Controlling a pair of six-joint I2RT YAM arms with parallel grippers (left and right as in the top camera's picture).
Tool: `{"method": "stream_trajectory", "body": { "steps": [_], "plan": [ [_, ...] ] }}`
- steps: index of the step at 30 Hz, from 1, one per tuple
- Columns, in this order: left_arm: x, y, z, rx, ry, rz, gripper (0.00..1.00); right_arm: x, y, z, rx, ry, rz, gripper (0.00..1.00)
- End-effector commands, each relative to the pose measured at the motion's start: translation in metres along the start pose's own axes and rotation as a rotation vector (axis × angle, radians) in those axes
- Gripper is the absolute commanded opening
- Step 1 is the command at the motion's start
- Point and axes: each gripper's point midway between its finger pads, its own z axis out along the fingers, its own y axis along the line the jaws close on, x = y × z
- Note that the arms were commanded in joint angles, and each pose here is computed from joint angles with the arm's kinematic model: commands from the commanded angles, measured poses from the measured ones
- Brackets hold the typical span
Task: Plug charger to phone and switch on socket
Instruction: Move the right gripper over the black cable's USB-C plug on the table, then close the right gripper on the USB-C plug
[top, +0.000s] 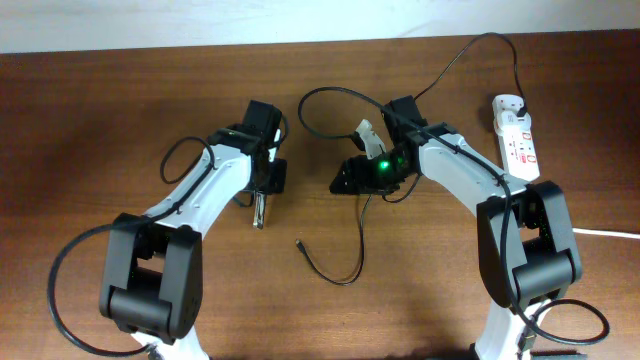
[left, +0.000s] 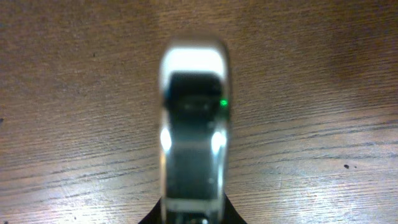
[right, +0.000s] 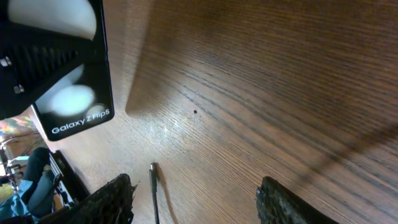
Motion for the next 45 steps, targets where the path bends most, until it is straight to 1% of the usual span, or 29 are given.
{"method": "stream_trajectory", "body": {
  "steps": [1,3,4,10,11,12,13,15,16,17,18,19,20,21,23,24,25,27,28,29,30,31,32,34,36,38,41,43,45],
  "plan": [
    [0.012,0.005,0.006,-0.02,0.022,-0.027,0.07,-0.001,0.002,-0.002,0.008,-0.006,-0.021,0.67],
    [0.012,0.005,0.008,-0.02,0.022,-0.027,0.07,-0.001,0.002,-0.002,0.008,-0.006,-0.021,0.67],
    [0.012,0.004,0.008,-0.019,0.021,-0.027,0.09,-0.001,0.002,-0.002,0.008,-0.006,-0.021,0.67],
    [0.026,0.006,0.021,-0.023,0.044,-0.026,0.11,0.0,0.002,-0.002,0.009,-0.001,-0.017,0.67],
    [0.026,0.006,0.021,-0.023,0.042,-0.026,0.15,0.0,0.002,-0.002,0.009,-0.001,-0.017,0.67],
    [0.026,0.006,0.021,-0.023,0.042,-0.026,0.16,0.0,0.002,-0.002,0.009,-0.002,-0.018,0.67],
    [0.026,0.006,0.021,-0.023,0.042,-0.026,0.13,0.0,0.002,-0.002,0.009,-0.001,-0.017,0.67],
    [0.026,0.006,0.021,-0.023,0.041,-0.026,0.13,0.0,0.002,-0.002,0.009,-0.001,-0.017,0.67],
    [0.026,0.006,0.021,-0.023,0.042,-0.025,0.09,0.0,0.002,-0.002,0.009,-0.001,-0.017,0.67],
    [0.026,0.006,0.021,-0.023,0.042,-0.025,0.09,0.0,0.002,-0.002,0.009,-0.001,-0.017,0.67],
    [0.026,0.006,0.021,-0.023,0.042,-0.025,0.09,0.0,0.002,-0.002,0.009,-0.001,-0.017,0.7],
    [0.026,0.006,0.021,-0.023,0.042,-0.025,0.05,0.0,0.002,-0.002,0.009,-0.001,-0.017,0.75],
    [0.026,0.006,0.021,-0.023,0.042,-0.026,0.02,0.002,0.002,-0.002,0.009,0.003,-0.013,0.66],
    [0.025,0.006,0.02,-0.015,0.044,-0.031,0.0,0.002,0.003,-0.003,0.01,0.003,-0.016,0.54],
    [0.019,-0.002,0.011,0.087,0.041,-0.06,0.0,-0.002,0.012,-0.013,0.035,-0.028,-0.065,0.53],
    [0.006,-0.008,-0.004,0.215,0.012,-0.103,0.0,-0.002,0.024,-0.027,0.052,-0.055,-0.104,0.53],
    [0.001,-0.01,-0.012,0.277,-0.002,-0.122,0.0,-0.001,0.03,-0.032,0.052,-0.061,-0.128,0.54],
    [-0.021,-0.016,-0.046,0.564,-0.068,-0.191,0.0,0.008,0.044,-0.039,0.081,-0.053,-0.177,0.55],
    [-0.027,-0.013,-0.055,0.653,-0.09,-0.215,0.0,0.014,0.045,-0.036,0.114,-0.037,-0.187,0.56],
    [-0.032,-0.007,-0.06,0.698,-0.11,-0.234,0.0,0.02,0.047,-0.03,0.145,-0.011,-0.215,0.56],
    [-0.039,0.014,-0.064,0.732,-0.149,-0.28,0.0,0.029,0.051,-0.021,0.172,0.021,-0.247,0.56],
    [-0.042,0.024,-0.067,0.762,-0.168,-0.304,0.0,0.035,0.057,-0.014,0.193,0.039,-0.276,0.56],
    [-0.043,0.029,-0.074,0.847,-0.203,-0.306,0.0,0.043,0.066,-0.004,0.217,0.059,-0.319,0.57],
    [-0.042,0.033,-0.077,0.917,-0.241,-0.296,0.0,0.053,0.076,0.007,0.252,0.081,-0.368,0.57],
    [-0.034,0.037,-0.067,0.959,-0.268,-0.303,0.0,0.058,0.08,0.018,0.35,0.067,-0.381,0.58],
    [-0.031,0.033,-0.063,1.015,-0.324,-0.272,0.0,0.061,0.079,0.023,0.456,0.043,-0.398,0.58],
    [-0.029,0.032,-0.056,1.03,-0.336,-0.312,0.0,0.07,0.086,0.033,0.51,0.037,-0.405,0.57],
    [-0.029,0.032,-0.056,1.031,-0.334,-0.315,0.0,0.077,0.081,0.044,0.553,0.058,-0.421,0.57],
    [-0.03,0.033,-0.055,1.023,-0.335,-0.317,0.0,0.085,0.074,0.057,0.568,0.093,-0.399,0.57]
  ]
}}
